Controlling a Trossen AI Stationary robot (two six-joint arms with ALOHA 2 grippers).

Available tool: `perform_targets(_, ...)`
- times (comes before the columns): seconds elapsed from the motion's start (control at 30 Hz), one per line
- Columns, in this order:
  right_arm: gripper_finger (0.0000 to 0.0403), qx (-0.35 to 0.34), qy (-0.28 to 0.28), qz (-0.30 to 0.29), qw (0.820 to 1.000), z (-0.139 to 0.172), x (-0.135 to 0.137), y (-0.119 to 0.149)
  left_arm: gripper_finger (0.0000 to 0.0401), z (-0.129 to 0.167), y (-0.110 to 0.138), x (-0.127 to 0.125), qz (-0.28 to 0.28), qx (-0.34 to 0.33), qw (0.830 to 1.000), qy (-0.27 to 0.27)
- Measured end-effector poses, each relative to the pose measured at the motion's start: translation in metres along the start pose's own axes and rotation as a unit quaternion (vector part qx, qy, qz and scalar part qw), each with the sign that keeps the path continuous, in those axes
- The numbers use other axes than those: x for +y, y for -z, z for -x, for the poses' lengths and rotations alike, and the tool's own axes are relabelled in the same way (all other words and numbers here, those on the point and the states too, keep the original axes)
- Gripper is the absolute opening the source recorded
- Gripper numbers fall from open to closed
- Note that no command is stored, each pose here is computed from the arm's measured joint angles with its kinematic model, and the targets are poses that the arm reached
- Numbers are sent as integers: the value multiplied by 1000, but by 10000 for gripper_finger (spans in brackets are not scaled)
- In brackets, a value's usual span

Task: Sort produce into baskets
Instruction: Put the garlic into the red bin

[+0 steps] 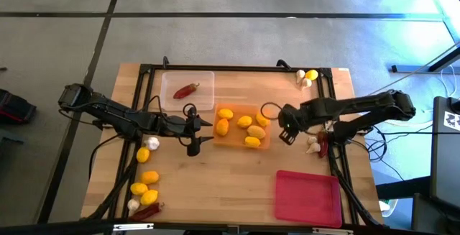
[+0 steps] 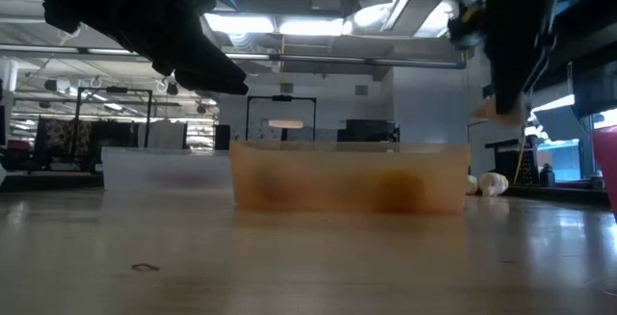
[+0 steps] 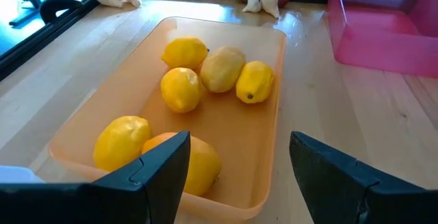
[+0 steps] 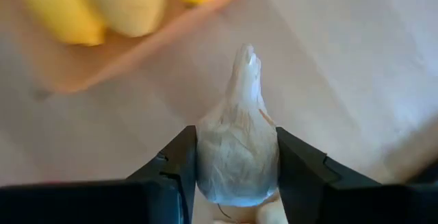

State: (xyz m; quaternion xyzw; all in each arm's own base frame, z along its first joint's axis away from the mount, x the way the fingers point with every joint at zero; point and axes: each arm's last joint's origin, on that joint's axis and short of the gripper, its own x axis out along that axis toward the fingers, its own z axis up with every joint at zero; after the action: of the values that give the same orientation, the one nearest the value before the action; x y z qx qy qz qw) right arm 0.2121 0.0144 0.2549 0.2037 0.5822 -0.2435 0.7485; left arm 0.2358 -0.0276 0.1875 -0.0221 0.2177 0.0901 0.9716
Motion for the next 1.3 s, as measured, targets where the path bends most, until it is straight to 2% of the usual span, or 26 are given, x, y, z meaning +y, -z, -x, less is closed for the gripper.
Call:
perform_targets(0.4, 147, -39, -121, 73, 989, 20, 66, 53, 246, 0, 0, 0, -5, 0, 1000, 0)
perform_targets(0.53, 147, -57, -146, 83, 984, 24, 81, 71, 246, 0, 0, 0, -5, 0, 1000, 0)
perform_targets(0.77, 147, -41, -187, 99, 977, 25, 104, 100, 246, 0, 0, 0, -5, 0, 1000, 0)
perform_targets(1.03, 147, -7, -154, 107, 982, 3, 123, 123, 246, 0, 0, 0, -5, 0, 1000, 0)
perform_targets(1.3, 149, 23, -146, 109, 983, -14, 135, 126, 246, 0, 0, 0, -8, 0, 1000, 0)
